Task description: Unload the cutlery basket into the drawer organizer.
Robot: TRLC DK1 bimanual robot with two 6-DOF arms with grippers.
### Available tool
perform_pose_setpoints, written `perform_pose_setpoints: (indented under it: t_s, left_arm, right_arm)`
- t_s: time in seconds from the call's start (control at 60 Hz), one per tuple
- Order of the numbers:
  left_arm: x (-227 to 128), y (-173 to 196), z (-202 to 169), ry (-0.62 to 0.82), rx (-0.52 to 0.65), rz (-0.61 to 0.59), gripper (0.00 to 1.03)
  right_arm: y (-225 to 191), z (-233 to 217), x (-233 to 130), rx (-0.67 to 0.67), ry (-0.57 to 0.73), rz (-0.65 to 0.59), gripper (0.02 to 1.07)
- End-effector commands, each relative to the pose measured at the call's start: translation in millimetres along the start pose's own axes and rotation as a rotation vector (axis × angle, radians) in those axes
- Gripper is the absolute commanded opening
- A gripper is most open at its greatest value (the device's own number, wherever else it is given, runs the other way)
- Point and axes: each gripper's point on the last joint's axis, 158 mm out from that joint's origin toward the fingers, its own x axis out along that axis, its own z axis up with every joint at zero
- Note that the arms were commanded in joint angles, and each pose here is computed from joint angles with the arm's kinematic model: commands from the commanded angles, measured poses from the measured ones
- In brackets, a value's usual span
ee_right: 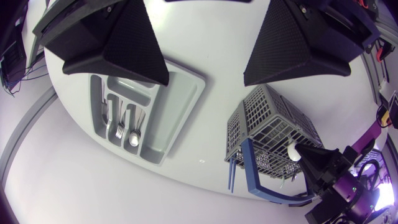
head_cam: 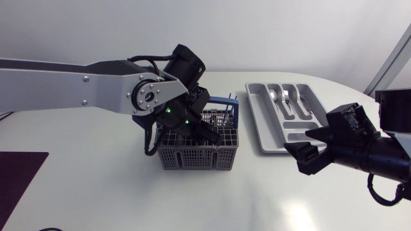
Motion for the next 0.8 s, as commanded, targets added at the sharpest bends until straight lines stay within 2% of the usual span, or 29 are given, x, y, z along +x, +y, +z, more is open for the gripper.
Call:
perform_pose_setpoints:
  t_s: [0.0, 0.783]
  left_arm:
    - [7.3, 4.7, -12.5, 0.04, -0.043, 0.011, 0.24]
    - [2.9, 4.3, -12.7, 0.008, -0.044, 0.003, 0.08]
  right_arm:
    - [0.0, -9.8, 3.8, 0.002, 0.012, 0.0, 0.89]
    - [1.6, -15.3, 3.9, 0.0, 0.007, 0.0, 0.89]
